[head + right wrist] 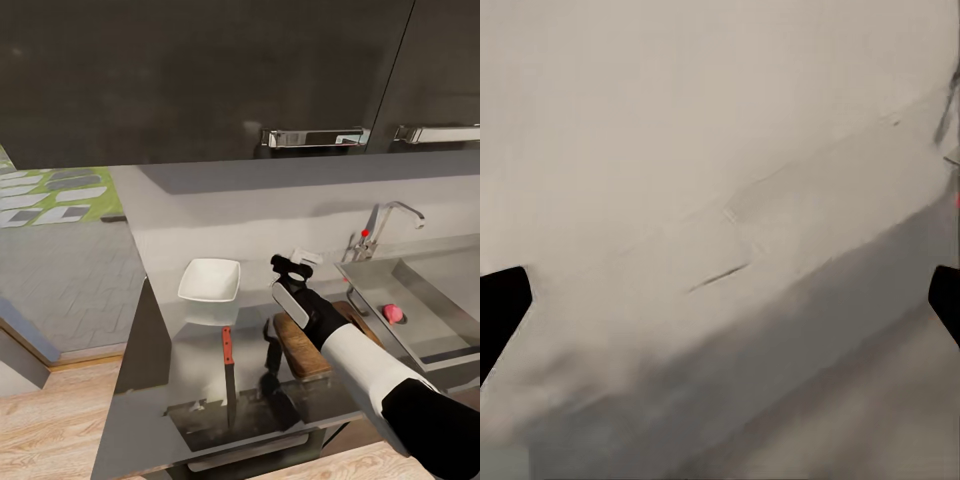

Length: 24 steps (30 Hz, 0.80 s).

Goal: In the kitchen, take the Vidalia onion out of the sink, dice it on the chopping board with the paring knife, put the diced onion into the bowl on the countertop, then place both the paring knife and the chopping board into the sink.

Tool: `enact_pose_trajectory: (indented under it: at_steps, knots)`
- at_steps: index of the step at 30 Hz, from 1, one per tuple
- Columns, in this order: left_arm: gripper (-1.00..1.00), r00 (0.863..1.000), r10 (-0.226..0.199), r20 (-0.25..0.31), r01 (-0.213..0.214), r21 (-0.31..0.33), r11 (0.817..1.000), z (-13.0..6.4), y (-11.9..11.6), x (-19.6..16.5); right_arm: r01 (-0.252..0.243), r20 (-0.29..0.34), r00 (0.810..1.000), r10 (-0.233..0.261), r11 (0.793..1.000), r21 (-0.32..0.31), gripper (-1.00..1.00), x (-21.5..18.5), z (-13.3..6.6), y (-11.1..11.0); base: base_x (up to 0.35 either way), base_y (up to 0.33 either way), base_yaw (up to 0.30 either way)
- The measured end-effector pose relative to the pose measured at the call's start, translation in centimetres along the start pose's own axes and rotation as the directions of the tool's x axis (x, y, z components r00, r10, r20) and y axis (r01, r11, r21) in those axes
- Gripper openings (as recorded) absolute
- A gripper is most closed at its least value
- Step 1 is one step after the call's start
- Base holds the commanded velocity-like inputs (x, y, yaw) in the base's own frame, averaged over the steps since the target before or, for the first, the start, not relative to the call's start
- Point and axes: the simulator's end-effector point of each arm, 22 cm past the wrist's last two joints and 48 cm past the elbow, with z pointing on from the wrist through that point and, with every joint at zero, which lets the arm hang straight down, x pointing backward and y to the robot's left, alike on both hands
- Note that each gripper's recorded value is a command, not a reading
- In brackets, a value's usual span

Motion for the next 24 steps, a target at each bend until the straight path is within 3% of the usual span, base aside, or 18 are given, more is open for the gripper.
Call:
enact_pose_trajectory:
  at_steps: [2, 10, 22, 24]
  knots:
    - [1.0, 1.0, 0.0, -0.001, 0.0, 0.0, 1.0, 0.0, 0.0, 0.0, 0.033, -0.008, 0.999, -0.035, 0.994, -0.105, 1.0, 0.2, 0.8, 0.4, 0.0, 0.0, 0.0]
    - [1.0, 1.0, 0.0, -0.001, 0.0, 0.0, 1.0, 0.0, 0.0, 0.0, 0.054, -0.02, 0.998, -0.057, 0.99, -0.128, 1.0, 0.4, 1.3, -0.1, -0.064, 0.0, 0.0]
    - [1.0, 1.0, 0.0, -0.001, 0.0, 0.0, 1.0, 0.0, 0.0, 0.0, 0.06, 0.001, 0.998, -0.061, 0.988, -0.146, 1.0, 0.7, 1.3, -0.2, -0.317, 0.0, 0.0]
    - [1.0, 1.0, 0.0, -0.001, 0.0, 0.0, 1.0, 0.0, 0.0, 0.0, 0.07, 0.038, 0.997, -0.064, 0.983, -0.169, 1.0, 0.9, 0.8, 0.1, -0.343, 0.0, 0.0]
